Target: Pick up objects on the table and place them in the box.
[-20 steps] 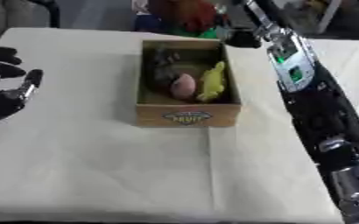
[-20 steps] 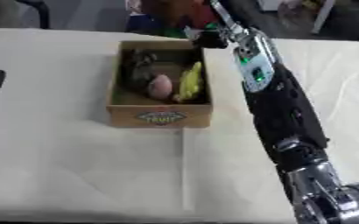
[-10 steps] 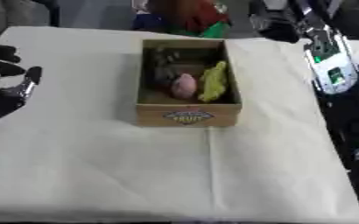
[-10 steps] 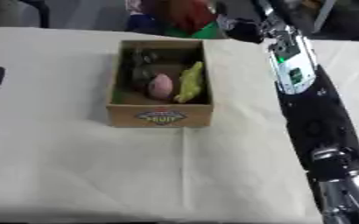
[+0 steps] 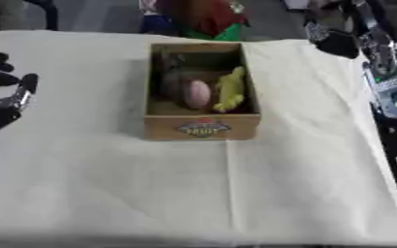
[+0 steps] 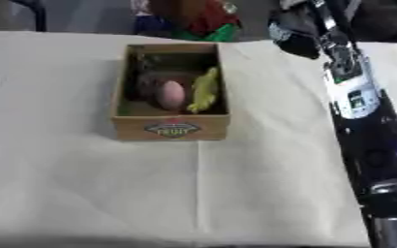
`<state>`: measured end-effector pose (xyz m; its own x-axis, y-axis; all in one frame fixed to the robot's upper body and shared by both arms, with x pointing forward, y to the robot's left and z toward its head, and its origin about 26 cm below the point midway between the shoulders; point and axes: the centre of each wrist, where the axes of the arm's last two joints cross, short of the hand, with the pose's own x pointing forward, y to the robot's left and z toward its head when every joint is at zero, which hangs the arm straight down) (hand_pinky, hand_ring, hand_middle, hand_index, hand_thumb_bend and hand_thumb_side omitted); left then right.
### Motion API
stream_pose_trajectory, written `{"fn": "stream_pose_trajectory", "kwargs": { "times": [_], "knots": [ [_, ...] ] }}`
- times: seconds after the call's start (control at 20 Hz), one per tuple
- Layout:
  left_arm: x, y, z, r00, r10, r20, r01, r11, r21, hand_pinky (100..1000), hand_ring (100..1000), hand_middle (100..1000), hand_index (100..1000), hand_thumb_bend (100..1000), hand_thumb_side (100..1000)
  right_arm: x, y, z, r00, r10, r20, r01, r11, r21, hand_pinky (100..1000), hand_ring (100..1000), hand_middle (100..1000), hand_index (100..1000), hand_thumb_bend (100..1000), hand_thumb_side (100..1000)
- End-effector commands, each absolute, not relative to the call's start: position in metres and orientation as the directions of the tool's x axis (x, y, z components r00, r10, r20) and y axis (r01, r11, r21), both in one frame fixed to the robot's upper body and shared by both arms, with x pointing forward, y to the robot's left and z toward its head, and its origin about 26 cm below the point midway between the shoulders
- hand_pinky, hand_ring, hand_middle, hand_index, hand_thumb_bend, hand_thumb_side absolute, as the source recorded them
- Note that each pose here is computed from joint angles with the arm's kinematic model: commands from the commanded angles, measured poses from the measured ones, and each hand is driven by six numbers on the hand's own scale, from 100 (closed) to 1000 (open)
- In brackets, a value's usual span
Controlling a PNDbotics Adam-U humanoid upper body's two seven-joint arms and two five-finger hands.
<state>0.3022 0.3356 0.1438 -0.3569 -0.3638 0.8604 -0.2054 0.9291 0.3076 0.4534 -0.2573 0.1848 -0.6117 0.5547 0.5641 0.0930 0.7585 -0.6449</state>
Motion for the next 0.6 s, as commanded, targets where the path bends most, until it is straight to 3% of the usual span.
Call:
{"fn": "stream_pose_trajectory", "kwargs": {
  "times": [0.05, 0.6],
  "knots": [
    [0.3006, 0.3387, 0.1522, -0.378, -0.376, 0.846, -0.225, 0.924, 0.31, 703, 559, 554, 686, 432, 100, 0.4509, -0.2681, 0.2016, -0.624, 0.559, 0.546, 0.128, 0.763, -0.634, 740, 858, 668, 853, 100, 100],
    [0.3001, 0.3393, 0.1504, -0.373, -0.371, 0.85, -0.237, 0.924, 0.299, 699, 553, 547, 682, 429, 100, 0.4495, -0.2696, 0.1943, -0.613, 0.552, 0.565, 0.111, 0.769, -0.63, 738, 856, 661, 851, 100, 100]
  ]
}}
